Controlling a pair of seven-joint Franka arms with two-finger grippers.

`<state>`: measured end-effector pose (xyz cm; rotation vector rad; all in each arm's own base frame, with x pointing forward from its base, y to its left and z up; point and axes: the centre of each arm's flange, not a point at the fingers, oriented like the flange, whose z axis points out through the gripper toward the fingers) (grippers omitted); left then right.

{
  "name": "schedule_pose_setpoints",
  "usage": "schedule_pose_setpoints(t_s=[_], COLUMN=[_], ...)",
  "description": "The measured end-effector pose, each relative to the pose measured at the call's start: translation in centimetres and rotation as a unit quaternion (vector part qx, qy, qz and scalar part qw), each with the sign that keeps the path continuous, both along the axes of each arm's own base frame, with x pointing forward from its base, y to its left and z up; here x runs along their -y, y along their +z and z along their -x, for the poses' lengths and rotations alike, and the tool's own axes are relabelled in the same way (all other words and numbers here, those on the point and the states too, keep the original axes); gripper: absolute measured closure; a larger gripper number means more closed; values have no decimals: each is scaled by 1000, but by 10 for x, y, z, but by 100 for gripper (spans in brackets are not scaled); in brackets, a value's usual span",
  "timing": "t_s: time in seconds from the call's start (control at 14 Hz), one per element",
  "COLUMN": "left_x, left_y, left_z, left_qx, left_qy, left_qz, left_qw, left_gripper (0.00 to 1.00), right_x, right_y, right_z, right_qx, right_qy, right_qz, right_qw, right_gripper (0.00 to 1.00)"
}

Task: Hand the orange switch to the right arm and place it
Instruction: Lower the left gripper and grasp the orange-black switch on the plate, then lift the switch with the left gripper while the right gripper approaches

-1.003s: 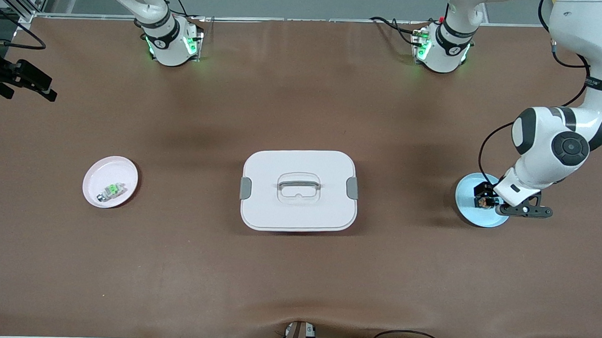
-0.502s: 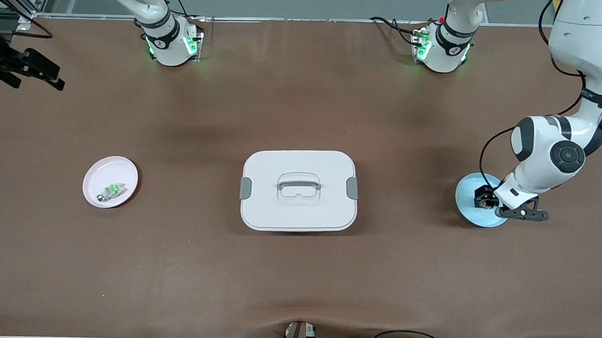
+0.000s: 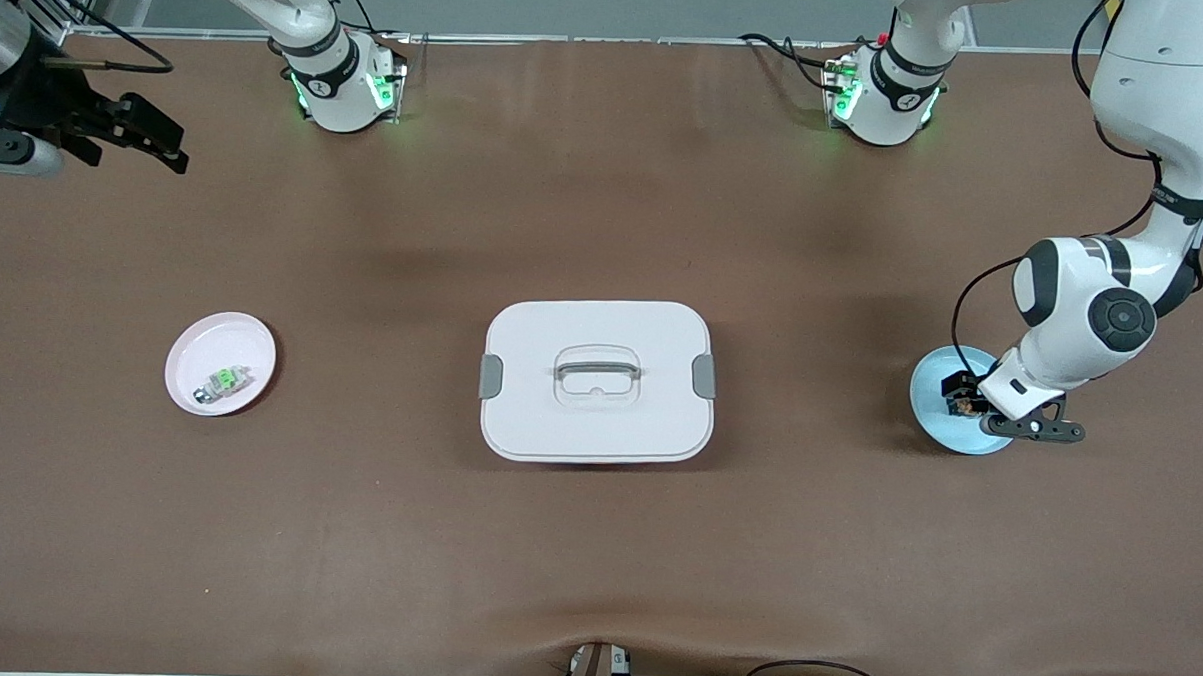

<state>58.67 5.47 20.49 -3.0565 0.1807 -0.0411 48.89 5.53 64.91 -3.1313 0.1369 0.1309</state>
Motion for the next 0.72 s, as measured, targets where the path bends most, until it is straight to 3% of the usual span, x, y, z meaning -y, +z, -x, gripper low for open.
schedule_pose_setpoints(t_s=[0.5,0.72], left_x=[1,1], left_y=[-18,-22], left_z=[2,3], left_qx=[-4,-6], left_qy=[-1,-1], left_qz=[3,3], left_qw=[1000,1000], left_gripper=[0,7], right_x=[-58,-78], right_y=[-2,-8], right_z=[9,10], right_qx=[-3,-12], right_qy=[-9,-5], right_qz=[6,-8], right_qw=[1000,1000], right_gripper=[0,0])
